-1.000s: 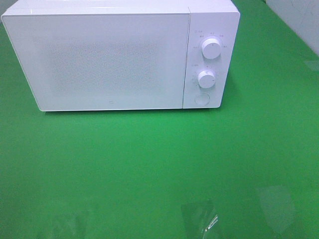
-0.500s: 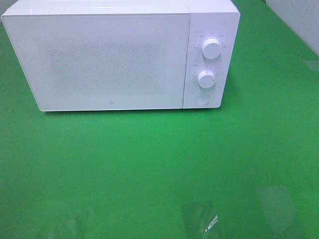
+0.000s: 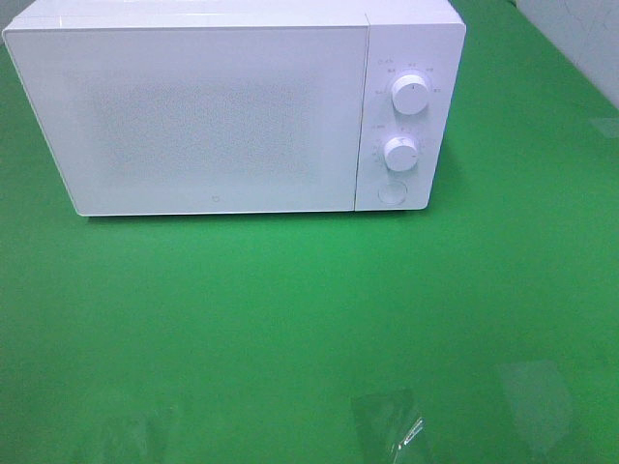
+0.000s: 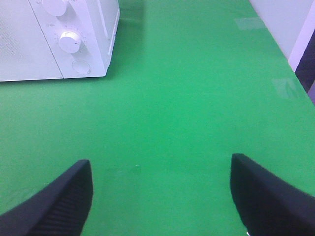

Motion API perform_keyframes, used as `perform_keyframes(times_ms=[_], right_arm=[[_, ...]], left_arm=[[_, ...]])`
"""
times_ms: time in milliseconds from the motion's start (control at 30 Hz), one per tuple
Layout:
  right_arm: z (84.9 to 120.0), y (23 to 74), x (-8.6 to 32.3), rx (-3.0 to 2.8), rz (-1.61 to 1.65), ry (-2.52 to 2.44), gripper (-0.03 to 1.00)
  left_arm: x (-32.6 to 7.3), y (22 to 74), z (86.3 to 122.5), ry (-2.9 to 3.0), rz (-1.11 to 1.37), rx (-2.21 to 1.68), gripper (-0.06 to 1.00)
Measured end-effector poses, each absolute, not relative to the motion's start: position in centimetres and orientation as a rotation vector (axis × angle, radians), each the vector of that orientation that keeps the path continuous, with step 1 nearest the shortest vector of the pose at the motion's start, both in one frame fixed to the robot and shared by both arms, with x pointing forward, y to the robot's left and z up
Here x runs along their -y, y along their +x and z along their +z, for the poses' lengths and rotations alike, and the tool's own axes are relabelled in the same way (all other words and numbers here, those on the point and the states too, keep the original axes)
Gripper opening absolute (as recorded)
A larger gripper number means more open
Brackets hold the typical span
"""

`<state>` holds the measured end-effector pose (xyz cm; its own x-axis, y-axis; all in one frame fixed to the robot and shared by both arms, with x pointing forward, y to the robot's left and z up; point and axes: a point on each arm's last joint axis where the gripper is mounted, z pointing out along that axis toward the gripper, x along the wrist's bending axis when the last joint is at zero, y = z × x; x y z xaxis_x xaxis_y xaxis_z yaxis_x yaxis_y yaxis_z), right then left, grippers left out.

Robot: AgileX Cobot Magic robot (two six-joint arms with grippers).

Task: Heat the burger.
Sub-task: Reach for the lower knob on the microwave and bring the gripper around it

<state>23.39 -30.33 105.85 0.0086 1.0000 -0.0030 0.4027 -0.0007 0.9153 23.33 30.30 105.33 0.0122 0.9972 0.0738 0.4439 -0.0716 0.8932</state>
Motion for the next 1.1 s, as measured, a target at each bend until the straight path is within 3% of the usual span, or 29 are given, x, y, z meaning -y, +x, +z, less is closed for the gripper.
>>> perform_keyframes(times_ms=[467, 1100], right_arm=[[107.9, 23.9, 30.5, -1.406, 1.028, 1.405, 0.79], [110.2, 32.9, 29.8, -1.395, 1.078, 1.329, 0.77]], left_arm=[[-30.3, 23.3, 105.3, 1.599, 1.015, -1.508, 0.99], [-30.3, 23.3, 105.3, 1.598, 1.016, -1.508, 0.99]])
